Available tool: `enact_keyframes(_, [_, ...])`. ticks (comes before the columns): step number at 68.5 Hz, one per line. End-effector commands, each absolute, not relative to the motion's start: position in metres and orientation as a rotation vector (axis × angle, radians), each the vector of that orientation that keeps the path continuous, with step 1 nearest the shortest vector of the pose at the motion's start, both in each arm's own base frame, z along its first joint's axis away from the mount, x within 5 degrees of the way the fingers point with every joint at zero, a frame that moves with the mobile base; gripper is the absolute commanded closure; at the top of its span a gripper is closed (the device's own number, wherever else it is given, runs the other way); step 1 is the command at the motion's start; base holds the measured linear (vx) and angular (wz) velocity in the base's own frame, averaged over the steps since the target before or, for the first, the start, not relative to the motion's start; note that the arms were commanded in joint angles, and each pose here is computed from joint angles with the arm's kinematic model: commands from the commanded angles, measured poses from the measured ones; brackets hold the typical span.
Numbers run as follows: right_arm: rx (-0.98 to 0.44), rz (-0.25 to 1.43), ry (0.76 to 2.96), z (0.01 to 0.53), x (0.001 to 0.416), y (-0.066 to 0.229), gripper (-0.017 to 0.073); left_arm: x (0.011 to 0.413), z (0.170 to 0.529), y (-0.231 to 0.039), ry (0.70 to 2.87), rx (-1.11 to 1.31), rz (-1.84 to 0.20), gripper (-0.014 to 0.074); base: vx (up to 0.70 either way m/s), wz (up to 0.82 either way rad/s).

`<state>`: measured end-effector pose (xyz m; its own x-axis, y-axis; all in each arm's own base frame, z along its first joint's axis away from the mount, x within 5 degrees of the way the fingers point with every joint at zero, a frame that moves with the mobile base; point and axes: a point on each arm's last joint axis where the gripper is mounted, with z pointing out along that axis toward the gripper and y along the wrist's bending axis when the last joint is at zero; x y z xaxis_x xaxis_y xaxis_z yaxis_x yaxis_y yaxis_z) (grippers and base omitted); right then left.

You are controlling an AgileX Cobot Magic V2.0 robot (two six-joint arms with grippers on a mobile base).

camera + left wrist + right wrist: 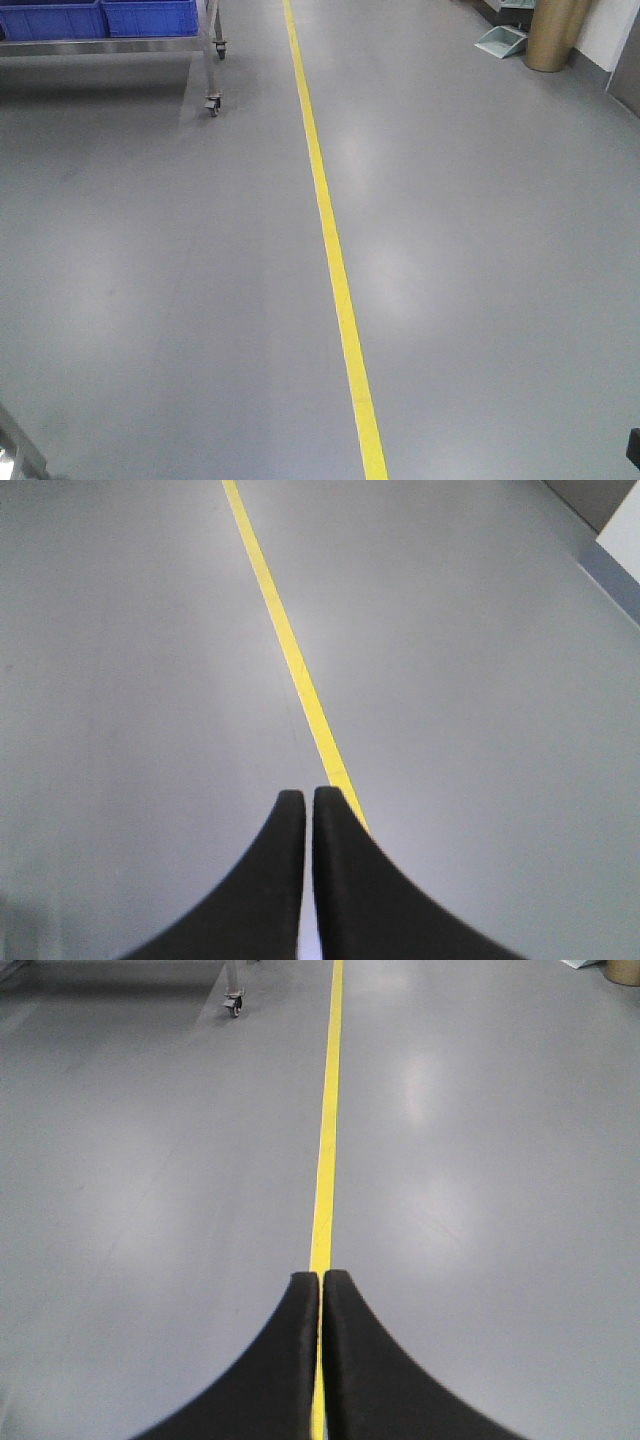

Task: Move and align brake pads A on conveyor
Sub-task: 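Drive along the yellow floor line back toward the steel table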

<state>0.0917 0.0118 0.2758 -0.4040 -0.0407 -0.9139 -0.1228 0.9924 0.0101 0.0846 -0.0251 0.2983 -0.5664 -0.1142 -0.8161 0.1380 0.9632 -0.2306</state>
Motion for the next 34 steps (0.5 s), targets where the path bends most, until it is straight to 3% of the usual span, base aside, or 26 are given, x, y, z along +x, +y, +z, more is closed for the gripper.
enact_keyframes(1, [-0.119,0.080,1.899,0.2899,0.0951,0.0116,0.0569,0.0883,0.3106,-0.0268,2.064,0.016,-0.358,0.0600,0.58,0.03])
enact_keyframes(34, [-0.119,0.080,1.899,0.2899,0.0951,0.0116,0.0569,0.0883,0.3106,-0.0268,2.065,0.016,-0.358,0.0600,0.52,0.03])
